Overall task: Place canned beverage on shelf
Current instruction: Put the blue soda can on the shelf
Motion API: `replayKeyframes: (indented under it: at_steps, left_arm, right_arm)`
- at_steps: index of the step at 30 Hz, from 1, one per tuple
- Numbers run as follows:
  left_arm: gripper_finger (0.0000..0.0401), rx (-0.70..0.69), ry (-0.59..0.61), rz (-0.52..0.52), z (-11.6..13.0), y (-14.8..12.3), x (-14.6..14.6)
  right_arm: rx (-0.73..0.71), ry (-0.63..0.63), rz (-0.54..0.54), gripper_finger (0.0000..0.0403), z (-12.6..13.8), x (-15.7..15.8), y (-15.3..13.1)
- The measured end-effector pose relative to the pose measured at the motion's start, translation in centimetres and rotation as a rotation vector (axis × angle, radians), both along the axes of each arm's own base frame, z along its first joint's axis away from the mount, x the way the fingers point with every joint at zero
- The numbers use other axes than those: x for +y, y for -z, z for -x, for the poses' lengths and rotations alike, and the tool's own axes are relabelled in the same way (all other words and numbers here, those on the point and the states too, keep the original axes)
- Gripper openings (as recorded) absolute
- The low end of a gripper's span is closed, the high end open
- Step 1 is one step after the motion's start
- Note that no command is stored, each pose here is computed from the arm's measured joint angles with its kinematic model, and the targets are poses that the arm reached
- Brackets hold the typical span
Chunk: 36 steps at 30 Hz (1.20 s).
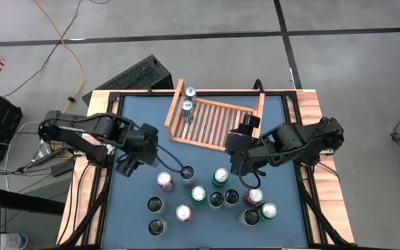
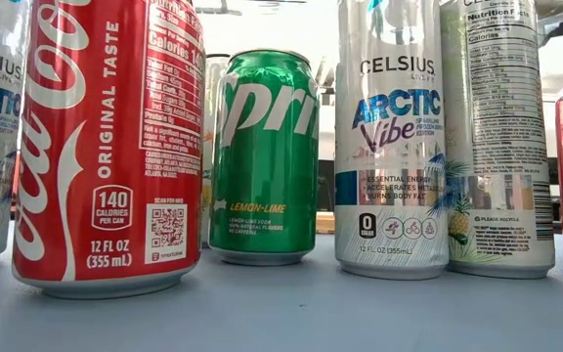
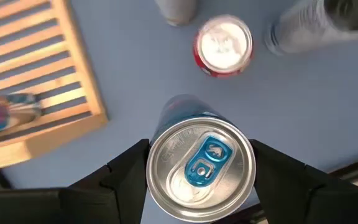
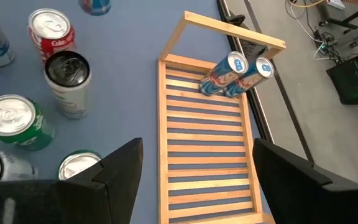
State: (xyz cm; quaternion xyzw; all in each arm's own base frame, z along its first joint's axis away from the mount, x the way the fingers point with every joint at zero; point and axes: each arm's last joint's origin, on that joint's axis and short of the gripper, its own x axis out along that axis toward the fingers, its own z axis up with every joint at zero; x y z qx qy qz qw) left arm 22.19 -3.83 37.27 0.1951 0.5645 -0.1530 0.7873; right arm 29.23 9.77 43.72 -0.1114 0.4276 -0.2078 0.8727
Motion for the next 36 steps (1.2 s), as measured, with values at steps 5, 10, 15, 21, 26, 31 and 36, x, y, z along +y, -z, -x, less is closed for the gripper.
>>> replayKeyframes:
  at_steps: [5,10,15,21,26,31,36]
  left_arm:
    - [0.0224,-0.028,0.043,0.002,0.0,2.4,1.2]
    - [0.0224,-0.078,0.106,-0.004,-0.5,3.4,2.3]
    - [0.0224,-0.105,0.180,0.024,-1.7,3.9,3.2]
    - [0.0224,-0.055,0.261,0.013,-3.5,5.6,4.0]
    - [0.0225,-0.012,0.332,0.010,-5.4,7.5,4.4]
    - [0.0235,0.027,0.391,0.015,-7.2,9.5,4.4]
    - [0.0233,0.065,0.413,0.007,-8.0,10.7,4.4]
  right_arm:
    - [-0.008,0.005,-0.004,0.0291,-0.1,-0.1,0.0]
    - [-0.016,0.018,-0.014,0.0291,-0.1,-0.1,0.0]
    - [-0.024,0.022,-0.019,0.0291,-0.2,-0.1,-0.1]
    - [-0.034,0.035,-0.030,0.0291,-0.2,-0.1,-0.1]
    - [-0.035,0.035,-0.030,0.0291,-0.2,-0.1,-0.1]
    - [-0.038,0.041,-0.035,0.0291,-0.2,-0.1,-0.1]
    - [-0.039,0.047,-0.039,0.0291,-0.1,-0.1,-0.1]
